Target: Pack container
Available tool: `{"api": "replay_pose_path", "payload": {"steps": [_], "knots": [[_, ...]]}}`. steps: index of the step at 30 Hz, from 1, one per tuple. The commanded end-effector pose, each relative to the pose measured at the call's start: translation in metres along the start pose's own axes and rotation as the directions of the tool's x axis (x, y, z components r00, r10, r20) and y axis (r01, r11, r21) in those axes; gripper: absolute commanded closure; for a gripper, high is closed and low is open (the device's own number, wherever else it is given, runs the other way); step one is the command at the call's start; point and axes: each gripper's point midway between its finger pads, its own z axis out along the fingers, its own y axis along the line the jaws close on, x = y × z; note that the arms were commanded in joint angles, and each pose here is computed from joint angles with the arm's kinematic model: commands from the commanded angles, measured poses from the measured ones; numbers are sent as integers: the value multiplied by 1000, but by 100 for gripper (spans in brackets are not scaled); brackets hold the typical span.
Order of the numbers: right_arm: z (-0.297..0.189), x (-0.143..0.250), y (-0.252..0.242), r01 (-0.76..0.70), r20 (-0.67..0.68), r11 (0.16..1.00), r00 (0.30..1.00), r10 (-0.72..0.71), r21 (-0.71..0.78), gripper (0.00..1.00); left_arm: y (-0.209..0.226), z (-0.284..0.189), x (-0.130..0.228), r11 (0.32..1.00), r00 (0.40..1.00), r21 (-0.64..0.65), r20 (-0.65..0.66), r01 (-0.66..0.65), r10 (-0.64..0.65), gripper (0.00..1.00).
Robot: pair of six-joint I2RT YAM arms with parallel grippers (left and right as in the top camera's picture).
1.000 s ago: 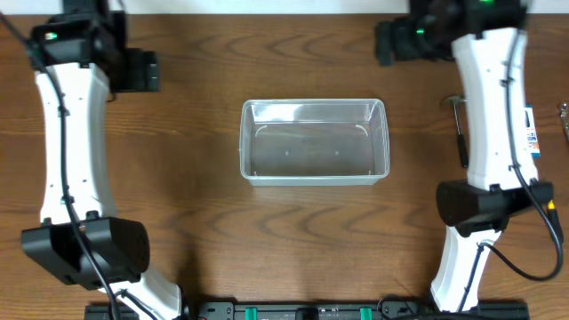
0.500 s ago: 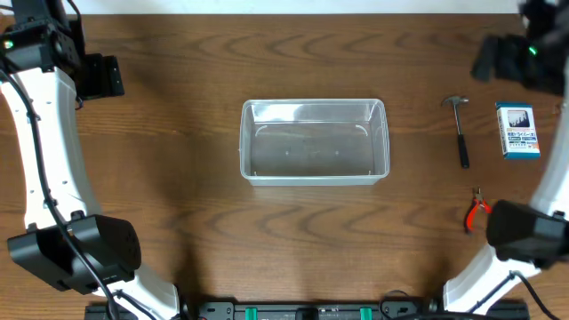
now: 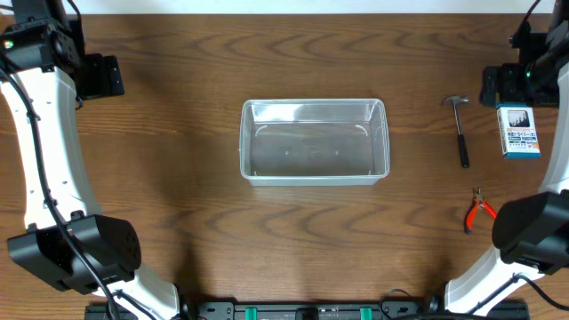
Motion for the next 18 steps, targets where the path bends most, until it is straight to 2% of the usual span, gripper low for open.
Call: {"api": "replay_pose_path", "payload": {"steps": [1,5,10,18], "knots": [[28,-1,-7,77,-58,997,995,-76,26,1,3,-3,-1,1000,1000,-10,8,-1,1,2],[62,-1,0,137,-125,991,983,-137,-4,1,3,-3,-1,1000,1000,-10,8,-1,1,2],[100,3,14,129,-193,989,971,-141,-76,1,3,-3,-1,1000,1000,-10,8,-1,1,2],[157,11,31,135,-292,985,943,-161,-107,1,3,-3,-1,1000,1000,-10,8,-1,1,2]]}}
